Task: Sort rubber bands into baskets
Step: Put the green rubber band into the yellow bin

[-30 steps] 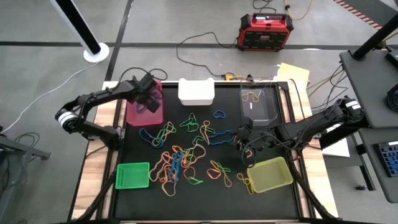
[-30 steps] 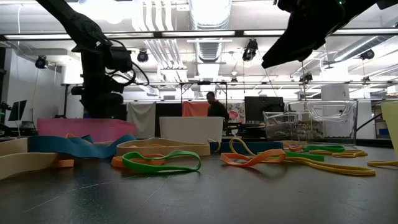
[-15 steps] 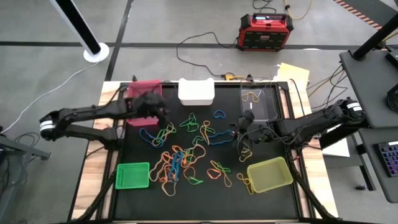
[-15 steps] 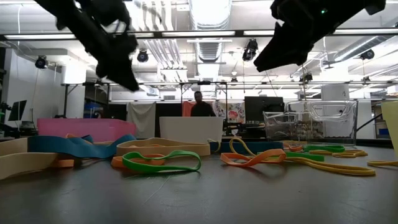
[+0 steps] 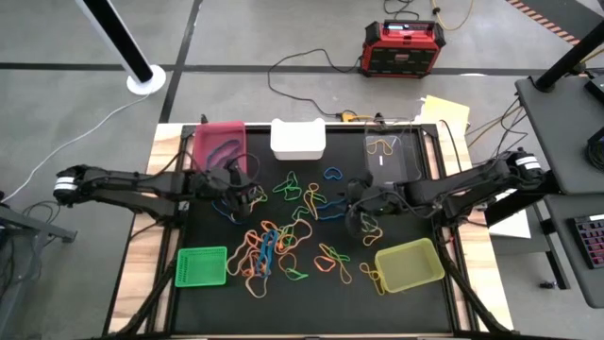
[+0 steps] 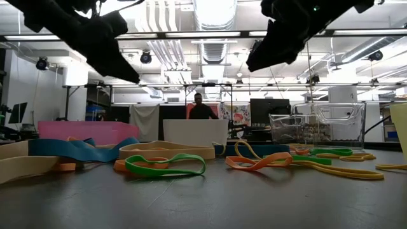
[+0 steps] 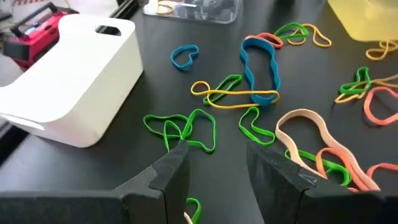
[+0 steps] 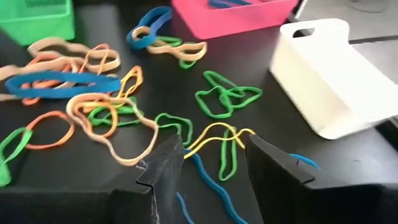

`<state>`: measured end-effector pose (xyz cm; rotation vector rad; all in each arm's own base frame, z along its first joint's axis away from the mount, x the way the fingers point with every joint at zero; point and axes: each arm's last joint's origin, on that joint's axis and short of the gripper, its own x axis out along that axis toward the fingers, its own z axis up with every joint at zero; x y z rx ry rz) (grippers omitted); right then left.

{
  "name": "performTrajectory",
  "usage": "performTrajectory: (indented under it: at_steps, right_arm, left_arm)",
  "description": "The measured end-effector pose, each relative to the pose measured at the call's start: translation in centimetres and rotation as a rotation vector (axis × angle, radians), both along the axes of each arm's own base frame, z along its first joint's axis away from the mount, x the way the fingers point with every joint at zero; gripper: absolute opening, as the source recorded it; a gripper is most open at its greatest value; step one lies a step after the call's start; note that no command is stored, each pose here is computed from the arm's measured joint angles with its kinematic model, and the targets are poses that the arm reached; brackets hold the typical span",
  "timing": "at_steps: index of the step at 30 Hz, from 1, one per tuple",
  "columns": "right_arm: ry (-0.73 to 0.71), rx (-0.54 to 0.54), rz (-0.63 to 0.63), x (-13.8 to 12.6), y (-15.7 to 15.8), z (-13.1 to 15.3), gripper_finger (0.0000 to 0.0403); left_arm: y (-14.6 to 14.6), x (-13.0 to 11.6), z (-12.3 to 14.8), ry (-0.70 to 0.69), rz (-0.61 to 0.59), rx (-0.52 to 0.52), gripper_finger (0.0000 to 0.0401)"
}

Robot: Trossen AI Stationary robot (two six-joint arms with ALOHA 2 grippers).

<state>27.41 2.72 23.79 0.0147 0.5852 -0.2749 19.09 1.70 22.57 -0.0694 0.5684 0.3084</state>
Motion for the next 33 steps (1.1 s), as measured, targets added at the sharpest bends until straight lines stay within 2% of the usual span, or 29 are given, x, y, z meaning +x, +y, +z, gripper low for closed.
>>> performTrajectory:
  at_steps: [5, 10, 18, 21, 27, 33]
  right_arm:
    - [0.056, 0.018, 0.073, 0.8, 0.3, -0.9, 0.0158]
    - [0.1, 0.014, 0.079, 1.7, 0.4, -2.0, 0.015]
    - [0.161, 0.029, -0.007, 5.0, -1.5, -3.2, 0.015]
    - [0.224, 0.037, -0.047, 6.3, -2.6, -3.5, 0.0149]
    - [0.334, 0.008, 0.01, 8.2, -2.9, -4.0, 0.015]
    - [0.371, 0.003, 0.051, 8.3, -2.9, -4.2, 0.0152]
  left_arm:
    - [0.0, 0.3, 0.0, -0.019, 0.034, -0.052, 0.0141]
    - [-0.1, 0.8, 0.4, -0.058, 0.033, -0.057, 0.0141]
    - [-0.1, 1.2, 0.4, -0.068, 0.032, -0.057, 0.0141]
    - [-0.1, 1.3, 0.2, -0.061, 0.036, -0.064, 0.0141]
    - [-0.1, 2.2, -0.9, -0.023, 0.046, -0.083, 0.0141]
    - [-0.1, 3.9, -2.0, -0.031, 0.021, -0.05, 0.0141]
